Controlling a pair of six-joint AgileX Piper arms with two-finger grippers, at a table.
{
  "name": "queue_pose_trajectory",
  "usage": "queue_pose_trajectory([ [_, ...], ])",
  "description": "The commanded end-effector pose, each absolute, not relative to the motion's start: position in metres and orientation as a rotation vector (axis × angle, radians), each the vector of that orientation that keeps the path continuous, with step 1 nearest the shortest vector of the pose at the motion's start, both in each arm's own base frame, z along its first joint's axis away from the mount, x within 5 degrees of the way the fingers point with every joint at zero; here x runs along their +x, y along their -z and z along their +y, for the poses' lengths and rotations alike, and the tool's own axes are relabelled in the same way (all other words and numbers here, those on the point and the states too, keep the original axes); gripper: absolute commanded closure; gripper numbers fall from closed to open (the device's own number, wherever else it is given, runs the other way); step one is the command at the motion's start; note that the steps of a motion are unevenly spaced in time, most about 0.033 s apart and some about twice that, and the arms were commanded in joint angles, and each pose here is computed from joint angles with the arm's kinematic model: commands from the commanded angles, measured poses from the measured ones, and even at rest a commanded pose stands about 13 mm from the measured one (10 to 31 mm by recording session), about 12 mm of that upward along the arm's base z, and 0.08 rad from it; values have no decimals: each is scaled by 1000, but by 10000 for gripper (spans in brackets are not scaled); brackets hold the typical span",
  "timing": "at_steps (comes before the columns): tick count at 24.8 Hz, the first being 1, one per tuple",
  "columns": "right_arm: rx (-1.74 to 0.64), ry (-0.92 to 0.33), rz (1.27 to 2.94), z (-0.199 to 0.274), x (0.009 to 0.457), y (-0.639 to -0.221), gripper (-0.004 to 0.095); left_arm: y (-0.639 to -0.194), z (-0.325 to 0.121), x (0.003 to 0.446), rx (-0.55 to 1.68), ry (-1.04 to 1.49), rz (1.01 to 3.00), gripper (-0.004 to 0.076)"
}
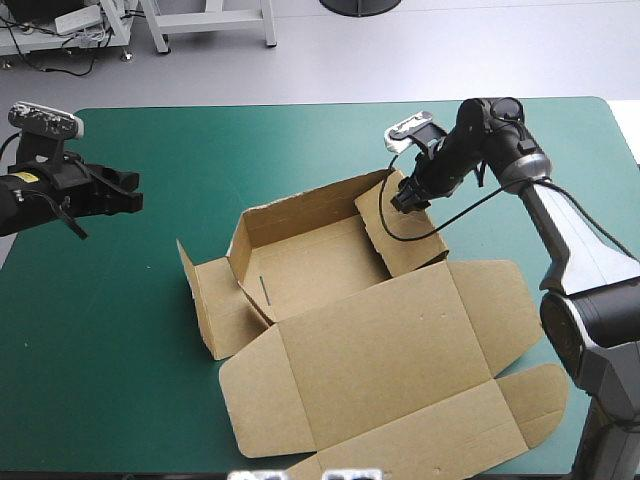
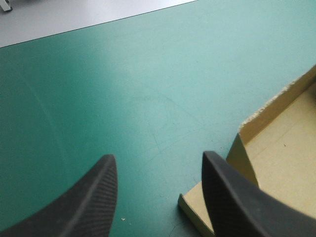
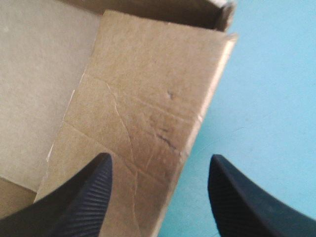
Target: Fold the box
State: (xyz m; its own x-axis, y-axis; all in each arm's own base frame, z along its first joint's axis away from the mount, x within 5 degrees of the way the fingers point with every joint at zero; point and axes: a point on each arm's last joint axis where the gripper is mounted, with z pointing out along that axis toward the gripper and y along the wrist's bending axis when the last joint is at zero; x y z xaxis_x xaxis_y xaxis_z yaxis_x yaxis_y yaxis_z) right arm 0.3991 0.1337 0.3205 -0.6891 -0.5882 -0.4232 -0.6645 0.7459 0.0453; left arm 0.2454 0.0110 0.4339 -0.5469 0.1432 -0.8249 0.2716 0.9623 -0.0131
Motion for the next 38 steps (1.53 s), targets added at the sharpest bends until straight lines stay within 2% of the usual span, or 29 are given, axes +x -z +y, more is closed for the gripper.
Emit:
queue_pose_trajectory([
  [1, -870, -267, 2463, 130, 387, -370, 282, -452, 10, 241, 258, 171, 2046, 350],
  [6, -806, -342, 2449, 130, 372, -386, 283, -452, 10, 241, 258, 171, 2046, 351],
  [8, -820, -363, 2500, 130, 360, -375, 283, -452, 9, 241, 259, 173, 2049, 351],
  [13, -871, -306, 2690, 126, 361, -317, 283, -452, 9, 241, 257, 188, 2046, 352],
  [21, -928, -354, 2778, 141, 376, -275, 298, -453, 8, 241, 253, 202, 2042, 353],
  [24, -966, -343, 2752, 150, 375, -278, 424, -453, 8, 241, 253, 202, 2042, 353],
  [25, -976, -329, 2736, 153, 375, -281, 509, -453, 8, 241, 253, 202, 2042, 353],
  [26, -993, -321, 2712, 157, 375, -286, 649, -453, 8, 241, 253, 202, 2042, 353],
  [30, -1012, -315, 2681, 160, 376, -294, 919, -452, 7, 240, 257, 208, 2049, 353],
  [38, -999, -284, 2676, 156, 378, -297, 932, -453, 7, 240, 259, 212, 2044, 353],
])
